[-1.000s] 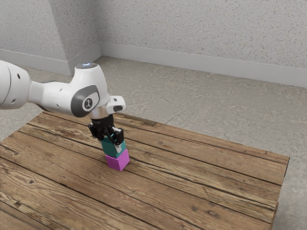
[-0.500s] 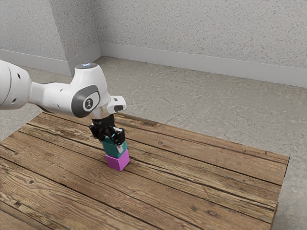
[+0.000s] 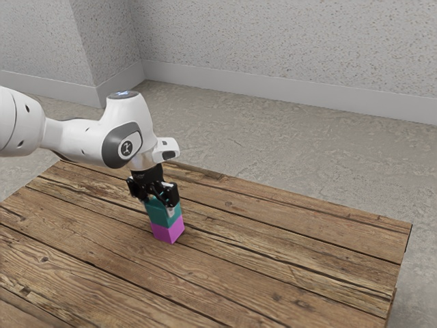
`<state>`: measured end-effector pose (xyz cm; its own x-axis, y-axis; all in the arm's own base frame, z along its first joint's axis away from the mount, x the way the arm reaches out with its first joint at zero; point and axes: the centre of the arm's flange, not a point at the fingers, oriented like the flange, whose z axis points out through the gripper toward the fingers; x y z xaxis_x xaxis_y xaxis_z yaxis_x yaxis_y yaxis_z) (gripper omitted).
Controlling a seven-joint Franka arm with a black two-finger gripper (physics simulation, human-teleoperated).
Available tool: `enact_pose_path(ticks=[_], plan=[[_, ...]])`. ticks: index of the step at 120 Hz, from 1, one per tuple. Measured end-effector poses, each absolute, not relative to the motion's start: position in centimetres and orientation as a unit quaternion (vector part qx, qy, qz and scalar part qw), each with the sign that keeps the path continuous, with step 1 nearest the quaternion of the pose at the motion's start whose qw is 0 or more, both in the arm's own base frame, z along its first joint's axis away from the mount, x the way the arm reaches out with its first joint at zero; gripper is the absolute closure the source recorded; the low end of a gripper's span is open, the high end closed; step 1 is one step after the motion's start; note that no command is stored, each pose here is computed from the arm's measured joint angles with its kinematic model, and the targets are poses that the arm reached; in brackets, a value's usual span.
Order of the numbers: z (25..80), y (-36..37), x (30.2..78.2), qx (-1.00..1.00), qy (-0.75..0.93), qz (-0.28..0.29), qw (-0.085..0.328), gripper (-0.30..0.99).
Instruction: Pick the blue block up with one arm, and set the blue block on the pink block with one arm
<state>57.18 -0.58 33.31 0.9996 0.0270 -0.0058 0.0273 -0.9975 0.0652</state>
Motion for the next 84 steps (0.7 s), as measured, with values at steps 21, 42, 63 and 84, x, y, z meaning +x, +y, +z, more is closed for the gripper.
enact_pose_path(ticks=[21, 42, 63, 84], plan=[[33.5, -0.5, 57.2, 0.999, 0.013, -0.001, 0.034, 0.09], [36.4, -0.6, 57.0, 0.999, 0.010, 0.020, 0.032, 0.04], [52.2, -0.9, 53.9, 0.995, -0.003, 0.093, 0.020, 0.02], [60.4, -0.5, 52.2, 0.998, -0.016, 0.059, -0.016, 0.01]])
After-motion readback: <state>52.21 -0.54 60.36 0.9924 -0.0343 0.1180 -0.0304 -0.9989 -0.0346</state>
